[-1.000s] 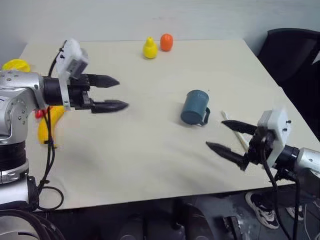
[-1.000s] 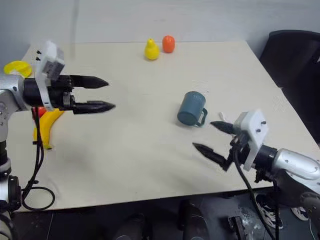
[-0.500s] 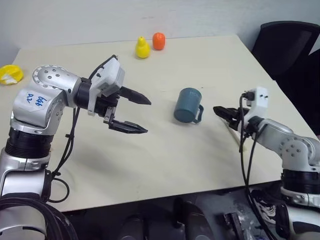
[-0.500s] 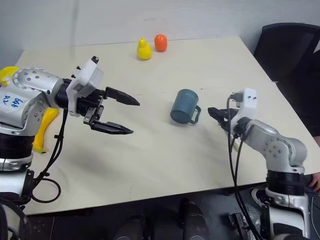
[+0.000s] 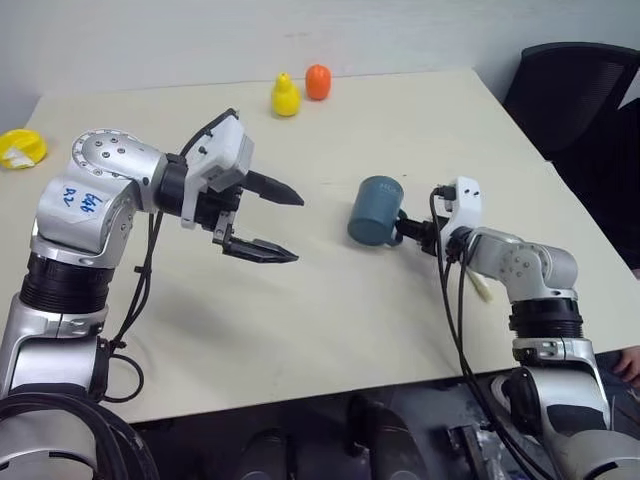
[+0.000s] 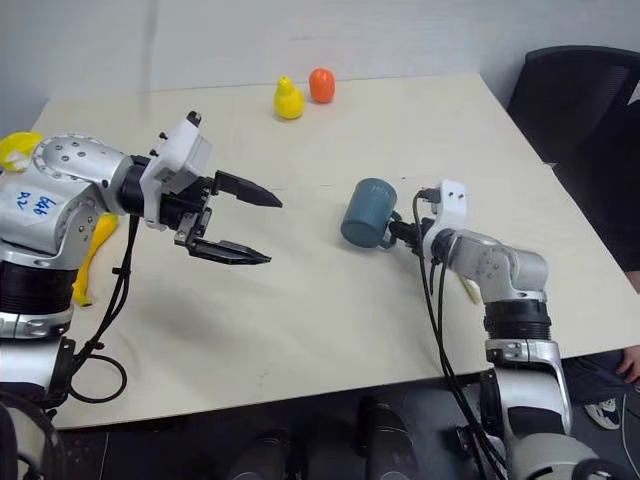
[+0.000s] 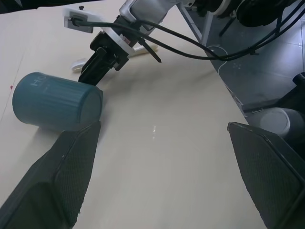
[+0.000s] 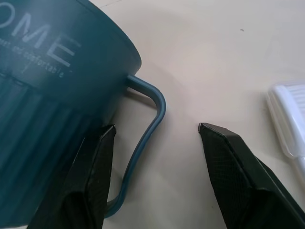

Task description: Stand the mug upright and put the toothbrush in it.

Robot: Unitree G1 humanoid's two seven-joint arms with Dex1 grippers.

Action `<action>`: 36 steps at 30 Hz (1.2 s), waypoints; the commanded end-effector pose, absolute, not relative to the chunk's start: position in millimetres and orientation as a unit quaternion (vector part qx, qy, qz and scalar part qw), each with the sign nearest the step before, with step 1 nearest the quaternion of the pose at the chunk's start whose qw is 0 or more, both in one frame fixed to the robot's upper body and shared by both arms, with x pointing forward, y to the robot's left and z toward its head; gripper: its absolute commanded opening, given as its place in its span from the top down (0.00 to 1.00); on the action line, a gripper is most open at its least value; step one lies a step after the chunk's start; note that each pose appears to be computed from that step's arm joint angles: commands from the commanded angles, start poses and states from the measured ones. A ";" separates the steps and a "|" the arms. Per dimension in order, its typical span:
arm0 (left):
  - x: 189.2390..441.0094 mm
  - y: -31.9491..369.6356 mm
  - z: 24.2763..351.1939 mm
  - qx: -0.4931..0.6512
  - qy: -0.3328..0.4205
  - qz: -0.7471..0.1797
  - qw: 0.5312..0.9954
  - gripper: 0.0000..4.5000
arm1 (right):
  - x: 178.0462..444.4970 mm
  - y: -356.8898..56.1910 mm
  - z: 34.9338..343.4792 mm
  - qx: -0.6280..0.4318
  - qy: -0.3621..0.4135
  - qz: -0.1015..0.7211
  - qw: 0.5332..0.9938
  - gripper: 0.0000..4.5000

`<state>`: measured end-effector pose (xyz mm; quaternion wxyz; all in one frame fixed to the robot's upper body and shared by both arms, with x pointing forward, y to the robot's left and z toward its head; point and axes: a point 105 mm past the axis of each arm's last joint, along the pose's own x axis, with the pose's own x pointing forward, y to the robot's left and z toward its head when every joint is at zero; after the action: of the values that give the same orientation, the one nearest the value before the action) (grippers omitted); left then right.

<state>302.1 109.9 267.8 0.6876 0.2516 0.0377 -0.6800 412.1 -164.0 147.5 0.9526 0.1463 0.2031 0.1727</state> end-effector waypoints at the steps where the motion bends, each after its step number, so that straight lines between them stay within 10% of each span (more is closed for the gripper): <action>1: 300.1 106.7 274.6 0.264 0.022 -0.675 0.688 0.00 | 412.2 -153.6 146.9 0.134 0.203 0.196 0.950 0.36; 11: 305.3 104.4 272.7 0.267 0.020 -0.669 0.694 0.00 | 405.1 -134.7 140.2 0.116 0.206 0.227 0.945 1.00; 27: 320.1 171.7 274.7 0.179 0.061 -0.548 0.815 0.00 | 402.7 -83.8 228.2 0.038 -0.089 0.226 0.969 1.00; 36: 306.1 223.2 280.1 0.111 0.096 -0.463 0.874 0.00 | 383.9 -20.9 198.3 0.001 -0.194 0.214 0.958 1.00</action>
<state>312.5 223.4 270.7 0.8751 0.0990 0.1091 -0.4610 388.6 -33.3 183.1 0.9678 0.0087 -0.1476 0.2035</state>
